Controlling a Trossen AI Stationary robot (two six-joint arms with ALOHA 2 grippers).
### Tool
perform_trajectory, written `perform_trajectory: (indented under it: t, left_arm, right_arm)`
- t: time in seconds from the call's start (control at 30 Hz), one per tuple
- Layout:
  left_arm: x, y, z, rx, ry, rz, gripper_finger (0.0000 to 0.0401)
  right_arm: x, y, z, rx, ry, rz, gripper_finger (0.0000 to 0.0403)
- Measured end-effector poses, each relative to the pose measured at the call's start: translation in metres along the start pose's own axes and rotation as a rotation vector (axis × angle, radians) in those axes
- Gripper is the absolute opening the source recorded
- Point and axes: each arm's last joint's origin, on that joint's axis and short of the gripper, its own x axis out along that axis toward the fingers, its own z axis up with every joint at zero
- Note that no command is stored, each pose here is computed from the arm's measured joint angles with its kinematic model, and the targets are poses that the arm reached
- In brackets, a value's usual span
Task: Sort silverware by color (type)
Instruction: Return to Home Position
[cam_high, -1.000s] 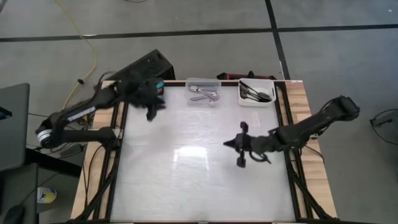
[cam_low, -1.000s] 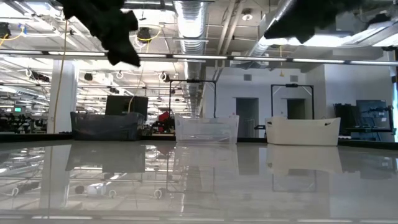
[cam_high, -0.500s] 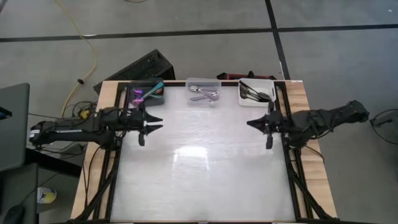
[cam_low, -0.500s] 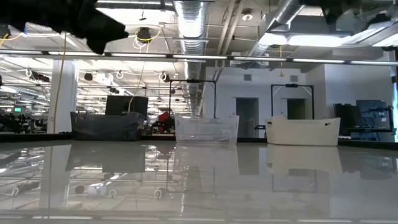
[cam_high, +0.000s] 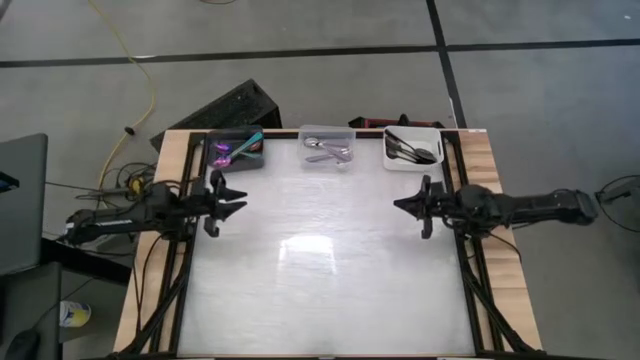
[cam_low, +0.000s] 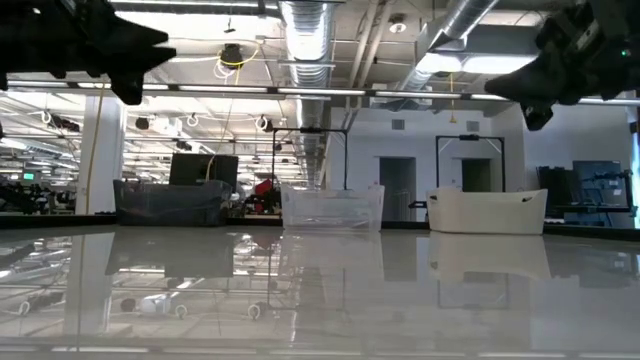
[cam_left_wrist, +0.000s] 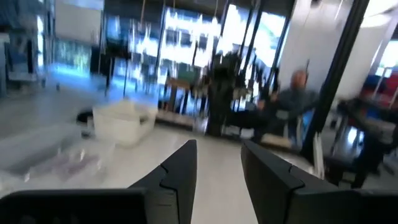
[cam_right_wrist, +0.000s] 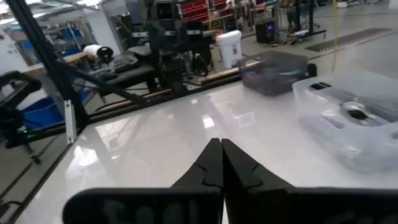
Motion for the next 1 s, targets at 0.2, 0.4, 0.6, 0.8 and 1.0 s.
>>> perform_trajectory:
  t: [0.2,0.4,0.6,0.8,1.0]
  left_arm:
    - [-0.011,0.004,-0.009,-0.005,-0.072,0.042,0.0111]
    - [-0.01,0.006,-0.018,-0.011,-0.043,0.062,0.0111]
    - [-0.01,0.008,-0.023,-0.025,-0.047,0.084,0.0111]
    - [-0.01,0.007,-0.024,-0.035,-0.039,0.058,0.0111]
    - [-0.01,0.008,-0.029,-0.034,0.018,0.067,0.0111]
  right_arm:
    - [-0.011,-0.01,0.001,-0.018,-0.015,-0.038,0.0017]
    - [-0.025,-0.013,-0.001,-0.015,-0.047,-0.046,0.0018]
    - [-0.02,-0.019,-0.025,-0.012,-0.133,-0.004,0.0018]
    - [-0.02,-0.016,-0.026,-0.052,-0.105,0.081,0.0018]
    - [-0.019,-0.019,-0.028,-0.098,-0.103,-0.031,0.0031]
